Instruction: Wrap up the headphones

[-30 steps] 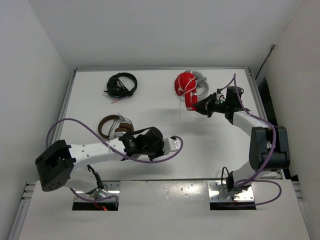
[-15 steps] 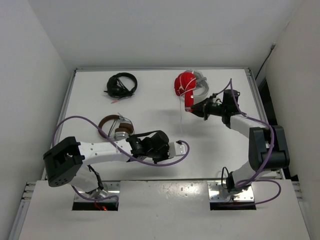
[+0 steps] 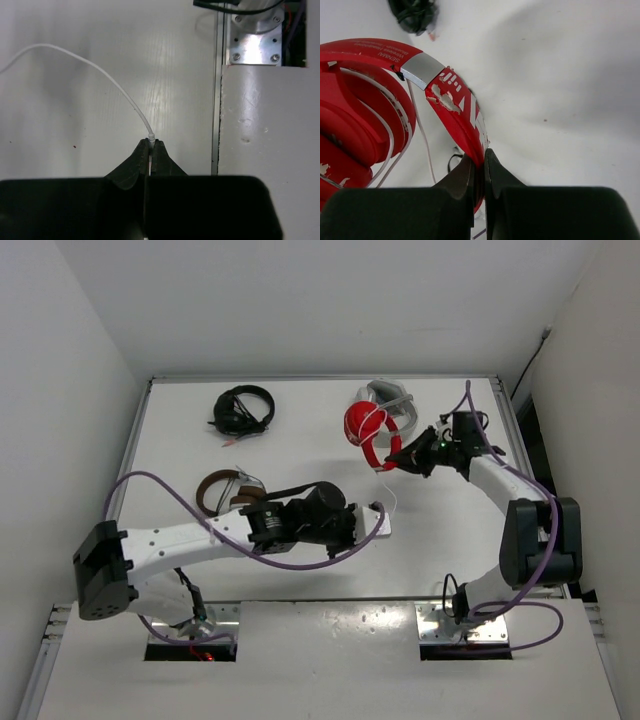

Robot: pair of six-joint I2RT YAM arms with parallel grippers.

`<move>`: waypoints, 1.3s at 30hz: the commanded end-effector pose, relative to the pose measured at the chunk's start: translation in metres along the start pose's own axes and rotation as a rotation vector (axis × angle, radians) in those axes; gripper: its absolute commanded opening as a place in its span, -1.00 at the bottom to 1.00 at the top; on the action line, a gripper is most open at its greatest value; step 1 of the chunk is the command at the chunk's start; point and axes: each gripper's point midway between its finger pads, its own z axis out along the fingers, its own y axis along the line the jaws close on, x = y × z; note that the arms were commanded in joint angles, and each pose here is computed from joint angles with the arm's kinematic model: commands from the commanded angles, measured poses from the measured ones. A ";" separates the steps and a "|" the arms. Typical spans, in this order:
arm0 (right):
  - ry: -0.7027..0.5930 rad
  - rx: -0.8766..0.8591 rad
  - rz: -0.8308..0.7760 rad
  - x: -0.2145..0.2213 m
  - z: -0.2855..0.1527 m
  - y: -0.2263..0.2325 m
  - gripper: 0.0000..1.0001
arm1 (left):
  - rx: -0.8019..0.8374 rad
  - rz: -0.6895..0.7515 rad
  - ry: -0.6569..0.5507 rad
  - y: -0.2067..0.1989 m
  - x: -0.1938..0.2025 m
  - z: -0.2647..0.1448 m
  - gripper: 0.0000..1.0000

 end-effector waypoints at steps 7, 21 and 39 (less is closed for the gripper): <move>-0.127 0.107 -0.249 -0.026 -0.014 -0.004 -1.00 | -0.025 0.013 -0.268 -0.006 -0.093 -0.070 -1.00; -0.187 0.219 -0.600 -0.018 -0.030 -0.009 -1.00 | -0.280 -0.002 -0.396 0.057 -0.152 -0.120 -1.00; -0.253 0.145 -1.088 0.039 -0.051 0.011 -1.00 | -0.587 -0.176 -0.220 0.191 -0.054 -0.126 -1.00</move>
